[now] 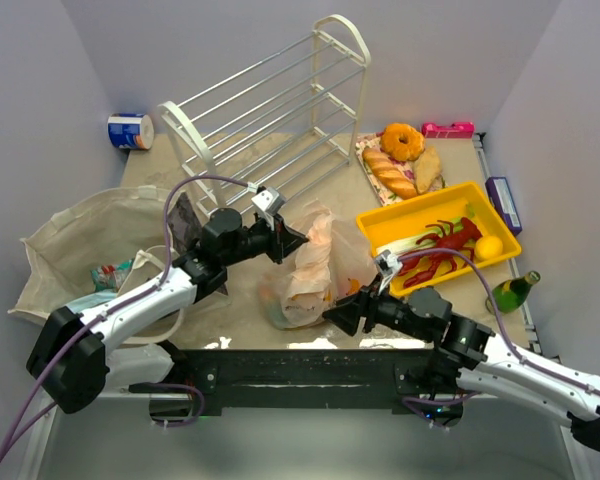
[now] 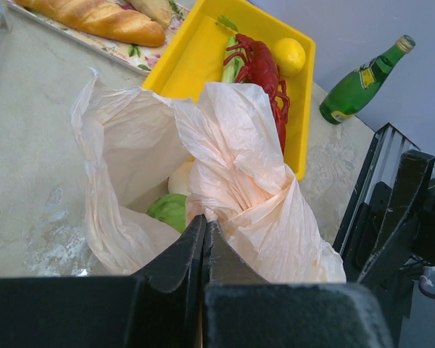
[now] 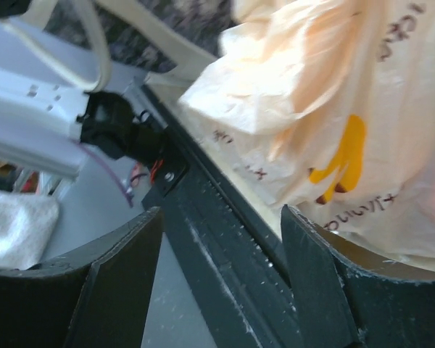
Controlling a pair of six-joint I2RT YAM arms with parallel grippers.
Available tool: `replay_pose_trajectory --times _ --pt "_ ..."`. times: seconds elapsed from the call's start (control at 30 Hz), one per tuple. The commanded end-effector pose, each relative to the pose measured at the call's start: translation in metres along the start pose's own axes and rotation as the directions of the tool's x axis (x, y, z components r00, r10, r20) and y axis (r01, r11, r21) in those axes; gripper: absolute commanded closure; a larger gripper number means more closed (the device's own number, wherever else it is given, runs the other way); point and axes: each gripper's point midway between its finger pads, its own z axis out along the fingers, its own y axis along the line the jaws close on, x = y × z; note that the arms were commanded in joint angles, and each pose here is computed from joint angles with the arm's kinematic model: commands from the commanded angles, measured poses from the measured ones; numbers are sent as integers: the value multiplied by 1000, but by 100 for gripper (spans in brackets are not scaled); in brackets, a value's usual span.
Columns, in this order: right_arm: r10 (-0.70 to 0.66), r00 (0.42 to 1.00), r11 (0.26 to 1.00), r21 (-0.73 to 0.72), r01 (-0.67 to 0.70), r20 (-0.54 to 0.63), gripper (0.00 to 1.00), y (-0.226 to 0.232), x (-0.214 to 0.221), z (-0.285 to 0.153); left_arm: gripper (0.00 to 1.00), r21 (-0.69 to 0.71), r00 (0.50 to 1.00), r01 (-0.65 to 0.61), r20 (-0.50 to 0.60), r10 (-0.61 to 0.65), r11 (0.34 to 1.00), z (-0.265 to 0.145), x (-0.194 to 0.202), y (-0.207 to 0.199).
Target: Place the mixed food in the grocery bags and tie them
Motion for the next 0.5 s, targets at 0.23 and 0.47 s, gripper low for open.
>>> replay_pose_trajectory --times 0.23,0.47 --pt "-75 988 989 140 56 132 41 -4 -51 28 100 31 998 -11 59 9 999 -4 -26 -10" --pt "-88 985 984 167 64 146 43 -8 -56 34 100 47 998 -5 64 2 999 -5 -27 -14"
